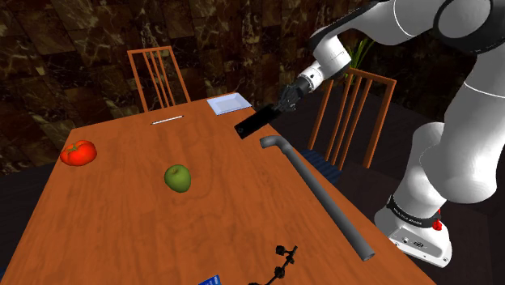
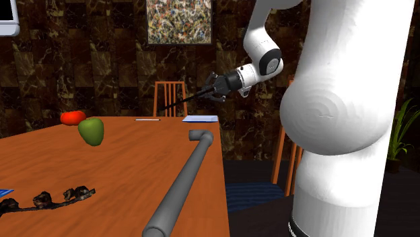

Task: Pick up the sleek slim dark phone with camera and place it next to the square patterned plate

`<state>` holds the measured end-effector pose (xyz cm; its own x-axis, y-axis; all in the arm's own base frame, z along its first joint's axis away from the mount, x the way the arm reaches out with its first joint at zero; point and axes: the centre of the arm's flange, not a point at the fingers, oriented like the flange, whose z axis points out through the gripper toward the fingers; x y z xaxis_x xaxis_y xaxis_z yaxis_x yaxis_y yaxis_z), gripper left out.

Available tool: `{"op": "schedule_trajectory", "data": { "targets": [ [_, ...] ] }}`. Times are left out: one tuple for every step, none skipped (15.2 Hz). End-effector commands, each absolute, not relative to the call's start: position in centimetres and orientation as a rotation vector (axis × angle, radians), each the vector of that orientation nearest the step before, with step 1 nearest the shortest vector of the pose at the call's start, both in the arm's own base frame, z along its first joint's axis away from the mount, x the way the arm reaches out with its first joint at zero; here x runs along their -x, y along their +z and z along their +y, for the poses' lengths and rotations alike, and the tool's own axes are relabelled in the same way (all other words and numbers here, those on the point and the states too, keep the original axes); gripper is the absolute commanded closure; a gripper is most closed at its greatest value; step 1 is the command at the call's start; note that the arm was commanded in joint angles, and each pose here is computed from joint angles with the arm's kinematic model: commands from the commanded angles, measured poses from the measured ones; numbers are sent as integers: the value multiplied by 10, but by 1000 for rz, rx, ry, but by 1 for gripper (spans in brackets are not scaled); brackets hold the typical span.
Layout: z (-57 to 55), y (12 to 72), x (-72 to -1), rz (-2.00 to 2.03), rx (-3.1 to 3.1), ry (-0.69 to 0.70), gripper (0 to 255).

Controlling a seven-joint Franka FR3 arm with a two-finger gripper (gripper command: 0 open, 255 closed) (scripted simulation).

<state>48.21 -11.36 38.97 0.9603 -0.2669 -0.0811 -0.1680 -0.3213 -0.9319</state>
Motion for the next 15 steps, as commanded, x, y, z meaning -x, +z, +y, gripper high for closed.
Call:
{"op": "schedule_trajectory", "data": {
  "targets": [
    [-119, 392, -511, 312, 1908, -102, 255],
    [-123, 392, -524, 312, 1908, -102, 255],
    [-126, 392, -537, 312, 1908, -102, 255],
    [-130, 392, -549, 312, 1908, -102, 255],
    [-134, 392, -562, 312, 1908, -102, 255],
    [-137, 392, -575, 312, 1908, -102, 255],
    [-141, 392, -587, 312, 1908, -102, 255],
    [-144, 393, -600, 312, 1908, -102, 255],
    [-148, 393, -613, 312, 1908, -102, 255],
    [-151, 393, -626, 312, 1908, -102, 255],
    [-155, 393, -638, 312, 1908, -102, 255],
    [-158, 393, -651, 312, 1908, -102, 255],
    [-162, 393, -664, 312, 1908, -102, 255],
    [-165, 393, -676, 312, 1908, -102, 255],
    [-169, 393, -689, 312, 1908, -102, 255]
  ]
}}
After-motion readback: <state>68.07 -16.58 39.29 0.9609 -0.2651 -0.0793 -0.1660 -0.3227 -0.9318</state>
